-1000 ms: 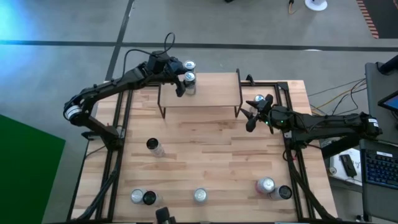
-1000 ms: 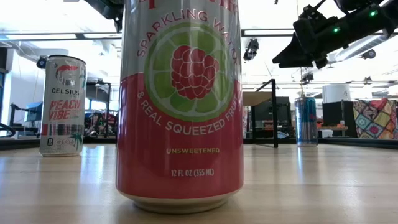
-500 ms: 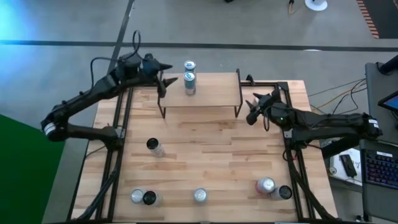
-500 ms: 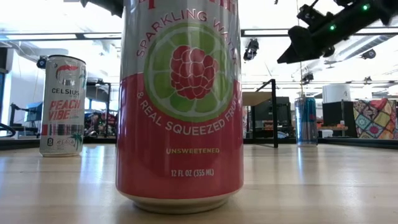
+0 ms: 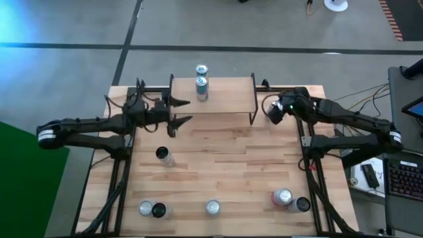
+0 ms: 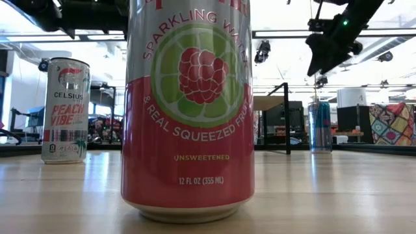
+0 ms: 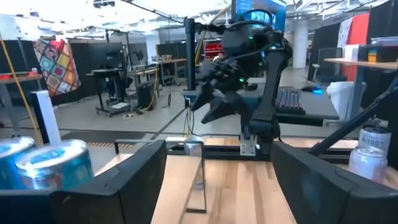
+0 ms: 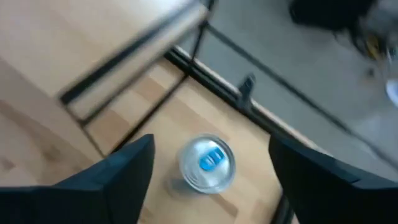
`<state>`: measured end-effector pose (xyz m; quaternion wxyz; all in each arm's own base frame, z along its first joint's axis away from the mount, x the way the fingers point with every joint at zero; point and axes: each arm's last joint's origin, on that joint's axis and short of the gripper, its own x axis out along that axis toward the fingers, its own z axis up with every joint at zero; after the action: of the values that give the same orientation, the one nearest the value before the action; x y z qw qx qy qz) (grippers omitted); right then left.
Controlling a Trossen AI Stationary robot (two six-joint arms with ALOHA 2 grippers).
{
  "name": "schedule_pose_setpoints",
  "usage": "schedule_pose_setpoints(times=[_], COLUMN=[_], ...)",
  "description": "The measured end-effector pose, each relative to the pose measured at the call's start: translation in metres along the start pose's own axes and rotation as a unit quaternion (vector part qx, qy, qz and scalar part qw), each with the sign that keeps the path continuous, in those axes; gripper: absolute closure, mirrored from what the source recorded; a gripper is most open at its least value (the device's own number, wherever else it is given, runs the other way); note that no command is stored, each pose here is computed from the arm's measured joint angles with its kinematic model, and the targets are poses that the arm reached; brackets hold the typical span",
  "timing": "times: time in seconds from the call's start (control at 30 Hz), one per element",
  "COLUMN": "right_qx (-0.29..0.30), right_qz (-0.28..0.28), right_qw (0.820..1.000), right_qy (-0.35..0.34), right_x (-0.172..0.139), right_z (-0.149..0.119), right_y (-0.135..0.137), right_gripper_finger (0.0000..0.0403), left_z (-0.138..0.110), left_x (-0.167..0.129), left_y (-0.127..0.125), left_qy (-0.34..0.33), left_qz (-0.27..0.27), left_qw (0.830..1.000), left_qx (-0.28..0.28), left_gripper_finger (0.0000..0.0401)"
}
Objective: Place canned beverage on shelf
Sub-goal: Align the blue soda can with the other blue soda can on the shelf
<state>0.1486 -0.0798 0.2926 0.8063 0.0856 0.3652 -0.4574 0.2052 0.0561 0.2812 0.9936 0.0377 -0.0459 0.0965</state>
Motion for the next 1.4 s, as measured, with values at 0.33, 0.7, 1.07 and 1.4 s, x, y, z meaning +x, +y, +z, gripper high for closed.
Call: schedule_pose_setpoints(times=[0.33, 0.7, 1.07, 1.4], right_qx=[0.081, 0.052, 0.063, 0.087], right_qz=[-0.052, -0.028, 0.010, 0.019], right_qw=[0.988, 0.982, 0.979, 0.974], right_qy=[0.122, 0.182, 0.194, 0.209], right_x=[0.045, 0.075, 0.083, 0.068], right_z=[-0.004, -0.001, 0.001, 0.016], right_y=[-0.001, 0.000, -0.013, -0.016], right_gripper_finger=[0.0040, 0.0051, 0.0169, 0.0165], left_z=[-0.006, -0.010, -0.010, -0.011], left_x=[0.005, 0.008, 0.009, 0.009], left_y=[-0.004, -0.005, -0.005, -0.003], left_qy=[0.023, 0.041, 0.042, 0.046], left_qz=[0.053, 0.051, 0.051, 0.090], left_qw=[0.998, 0.998, 0.998, 0.995], left_qx=[-0.007, -0.008, 0.004, 0.005], left_gripper_finger=[0.0127, 0.0126, 0.0126, 0.0126])
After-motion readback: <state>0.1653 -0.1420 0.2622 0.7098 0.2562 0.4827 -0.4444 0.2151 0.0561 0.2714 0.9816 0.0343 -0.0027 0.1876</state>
